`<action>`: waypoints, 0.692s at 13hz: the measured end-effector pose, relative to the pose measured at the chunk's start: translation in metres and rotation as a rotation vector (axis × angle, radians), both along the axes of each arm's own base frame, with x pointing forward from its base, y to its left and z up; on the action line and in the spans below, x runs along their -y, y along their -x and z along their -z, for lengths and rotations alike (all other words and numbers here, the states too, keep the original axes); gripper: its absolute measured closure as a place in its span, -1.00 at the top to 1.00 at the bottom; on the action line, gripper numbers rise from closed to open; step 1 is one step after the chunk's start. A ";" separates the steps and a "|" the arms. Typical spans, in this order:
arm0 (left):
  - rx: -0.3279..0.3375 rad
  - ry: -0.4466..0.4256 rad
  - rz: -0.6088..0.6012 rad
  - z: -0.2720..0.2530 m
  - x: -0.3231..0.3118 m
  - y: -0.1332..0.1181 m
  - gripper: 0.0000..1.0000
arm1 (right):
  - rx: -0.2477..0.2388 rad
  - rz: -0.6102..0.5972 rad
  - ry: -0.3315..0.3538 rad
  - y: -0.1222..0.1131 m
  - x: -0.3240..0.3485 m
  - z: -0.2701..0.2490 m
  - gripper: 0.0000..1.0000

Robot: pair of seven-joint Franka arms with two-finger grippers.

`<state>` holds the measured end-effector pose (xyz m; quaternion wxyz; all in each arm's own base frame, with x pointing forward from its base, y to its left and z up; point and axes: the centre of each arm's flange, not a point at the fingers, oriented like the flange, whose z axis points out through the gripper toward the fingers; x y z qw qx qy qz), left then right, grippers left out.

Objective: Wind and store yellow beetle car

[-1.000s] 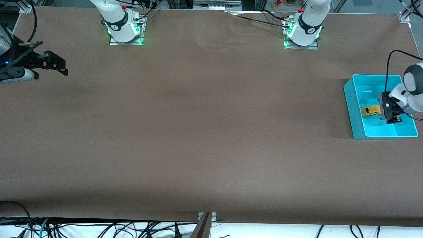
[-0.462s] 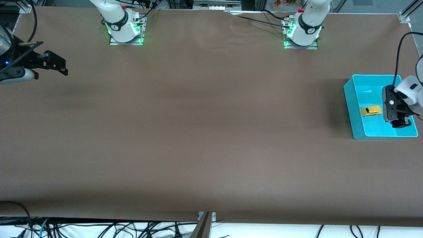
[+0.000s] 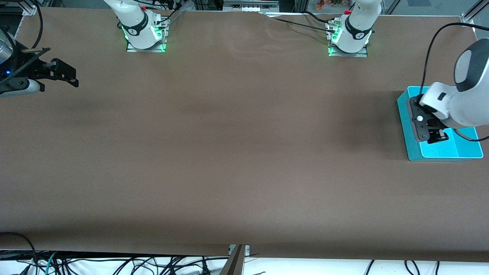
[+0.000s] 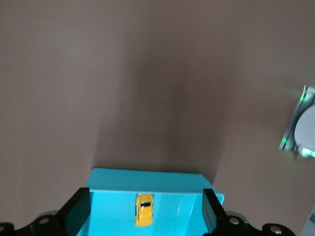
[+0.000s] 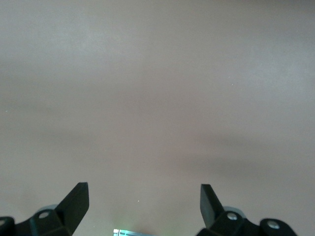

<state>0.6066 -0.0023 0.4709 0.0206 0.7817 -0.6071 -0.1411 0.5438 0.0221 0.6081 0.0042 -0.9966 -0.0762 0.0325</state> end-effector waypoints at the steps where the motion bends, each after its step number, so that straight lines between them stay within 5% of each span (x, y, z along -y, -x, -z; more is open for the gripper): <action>1: 0.014 -0.004 -0.056 -0.004 0.016 0.000 1.00 | 0.000 0.000 0.000 0.000 0.000 0.000 1.00; 6: 0.143 -0.065 -0.412 -0.047 0.089 0.013 1.00 | -0.001 0.000 0.000 0.000 0.000 0.000 1.00; 9: 0.245 -0.021 -0.703 -0.086 0.117 0.027 1.00 | -0.002 0.000 0.000 0.000 0.000 0.000 1.00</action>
